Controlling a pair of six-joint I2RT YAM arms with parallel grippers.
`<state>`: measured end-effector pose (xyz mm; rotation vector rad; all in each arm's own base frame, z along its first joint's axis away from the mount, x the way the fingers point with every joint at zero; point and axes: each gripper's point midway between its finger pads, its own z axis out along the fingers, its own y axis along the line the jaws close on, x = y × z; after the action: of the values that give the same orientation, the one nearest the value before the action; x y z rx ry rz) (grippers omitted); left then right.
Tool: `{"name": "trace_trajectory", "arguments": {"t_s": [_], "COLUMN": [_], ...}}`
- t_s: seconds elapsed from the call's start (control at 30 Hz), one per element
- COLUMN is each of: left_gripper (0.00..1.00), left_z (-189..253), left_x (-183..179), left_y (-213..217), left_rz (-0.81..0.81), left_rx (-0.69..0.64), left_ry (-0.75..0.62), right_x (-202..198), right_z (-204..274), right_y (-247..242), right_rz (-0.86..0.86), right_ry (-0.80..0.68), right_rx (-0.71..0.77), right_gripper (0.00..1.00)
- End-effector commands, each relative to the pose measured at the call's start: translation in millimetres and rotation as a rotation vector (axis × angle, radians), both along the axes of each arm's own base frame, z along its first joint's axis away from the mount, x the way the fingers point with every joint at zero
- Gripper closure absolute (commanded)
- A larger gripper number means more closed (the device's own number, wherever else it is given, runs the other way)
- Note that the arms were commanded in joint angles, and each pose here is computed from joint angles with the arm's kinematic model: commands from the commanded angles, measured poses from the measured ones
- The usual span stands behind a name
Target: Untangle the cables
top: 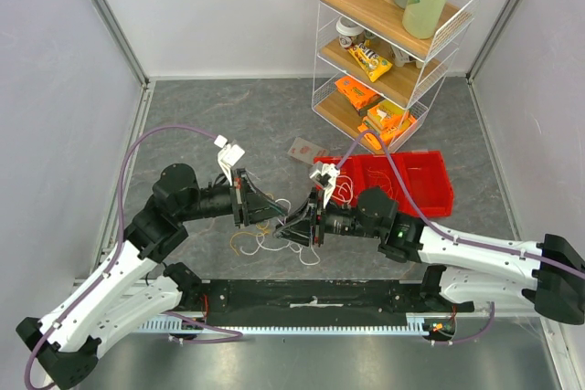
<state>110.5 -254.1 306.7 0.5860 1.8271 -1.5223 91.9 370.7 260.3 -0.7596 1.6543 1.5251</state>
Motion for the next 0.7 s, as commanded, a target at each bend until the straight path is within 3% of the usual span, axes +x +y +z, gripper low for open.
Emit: {"name": "trace_trajectory", "arguments": {"t_s": [0.0, 0.13, 0.27, 0.4, 0.5, 0.67], "left_gripper": [0.98, 0.98, 0.98, 0.98, 0.98, 0.98], "left_z": [20, 27, 27, 20, 17, 18], "left_x": [1, 6, 15, 20, 23, 25], "left_y": [4, 5, 8, 9, 10, 7], "left_rz": [0.029, 0.067, 0.123, 0.148, 0.166, 0.164], "left_rx": [-0.026, -0.038, -0.027, 0.015, 0.028, 0.026], "left_ry": [-0.051, -0.047, -0.043, -0.024, -0.011, 0.004], "right_x": [4, 7, 8, 15, 19, 19], "right_z": [14, 10, 4, 2, 3, 3], "right_y": [-3, -3, 0, -7, -12, -6], "right_rz": [-0.031, -0.046, -0.04, -0.096, -0.13, -0.111], "right_ry": [-0.029, -0.023, -0.028, -0.038, -0.047, -0.053], "right_rx": [0.044, 0.049, 0.014, -0.011, -0.009, -0.031], "right_gripper": [0.72, 0.71, 0.59, 0.55, 0.45, 0.46]}}
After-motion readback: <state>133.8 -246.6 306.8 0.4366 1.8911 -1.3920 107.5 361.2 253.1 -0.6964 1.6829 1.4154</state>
